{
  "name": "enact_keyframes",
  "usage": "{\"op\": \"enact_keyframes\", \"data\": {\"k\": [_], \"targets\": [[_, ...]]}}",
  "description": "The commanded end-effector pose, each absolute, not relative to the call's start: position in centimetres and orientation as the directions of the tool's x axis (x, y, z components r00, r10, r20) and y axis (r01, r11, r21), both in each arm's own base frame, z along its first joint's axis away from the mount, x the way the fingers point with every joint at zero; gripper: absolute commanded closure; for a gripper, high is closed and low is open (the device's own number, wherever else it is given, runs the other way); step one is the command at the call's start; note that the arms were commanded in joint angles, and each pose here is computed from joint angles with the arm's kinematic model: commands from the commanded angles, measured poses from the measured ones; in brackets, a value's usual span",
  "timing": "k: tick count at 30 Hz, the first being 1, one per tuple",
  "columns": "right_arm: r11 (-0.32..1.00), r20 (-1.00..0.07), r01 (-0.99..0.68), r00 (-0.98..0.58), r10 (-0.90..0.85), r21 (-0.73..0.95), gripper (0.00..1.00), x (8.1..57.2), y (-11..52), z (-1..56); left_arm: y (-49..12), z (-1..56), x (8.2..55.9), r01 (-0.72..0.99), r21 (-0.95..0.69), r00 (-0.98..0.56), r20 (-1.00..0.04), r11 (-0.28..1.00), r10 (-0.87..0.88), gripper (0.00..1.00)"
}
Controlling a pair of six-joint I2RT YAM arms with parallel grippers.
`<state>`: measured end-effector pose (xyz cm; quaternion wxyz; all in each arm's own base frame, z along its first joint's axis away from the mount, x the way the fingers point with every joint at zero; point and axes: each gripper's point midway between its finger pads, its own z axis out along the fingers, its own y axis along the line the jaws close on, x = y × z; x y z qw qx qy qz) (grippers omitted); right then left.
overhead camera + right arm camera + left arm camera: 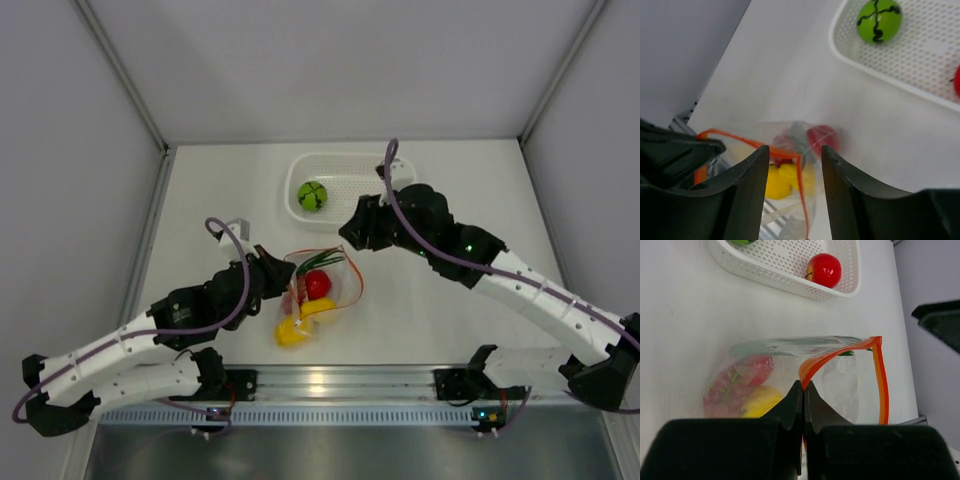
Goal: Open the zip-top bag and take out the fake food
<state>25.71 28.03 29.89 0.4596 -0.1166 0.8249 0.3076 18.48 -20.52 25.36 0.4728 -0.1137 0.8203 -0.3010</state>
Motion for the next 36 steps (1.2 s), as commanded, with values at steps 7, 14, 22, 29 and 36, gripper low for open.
{"op": "enact_keyframes", "data": {"k": [7, 14, 22, 29, 36], "targets": [[0.693, -0.800, -0.503, -0.572, 0.182, 0.517, 0.59, 18.6, 33.9, 30.8, -19.5, 26.2, 19.3, 0.003, -0.708, -0.454, -0.630, 0.706, -0.630, 1.00], [0.744, -0.796, -0.448, -0.577, 0.182, 0.495, 0.59, 17.9, 35.2, 28.3, -19.2, 25.5, 19.5, -0.037, -0.726, -0.437, -0.606, 0.686, -0.665, 1.00], [0.800, -0.775, -0.335, -0.586, 0.237, 0.498, 0.52, 20.0, 36.2, 25.0, -19.2, 25.4, 19.6, -0.057, -0.747, -0.431, -0.580, 0.662, -0.692, 1.00], [0.822, -0.744, -0.202, -0.575, 0.342, 0.533, 0.46, 23.2, 35.9, 22.9, -19.2, 25.0, 19.3, -0.059, -0.751, -0.440, -0.571, 0.657, -0.693, 1.00], [0.825, -0.732, -0.126, -0.549, 0.404, 0.550, 0.41, 25.6, 36.1, 21.9, -19.7, 25.1, 19.0, -0.045, -0.754, -0.458, -0.567, 0.655, -0.684, 1.00]]}}
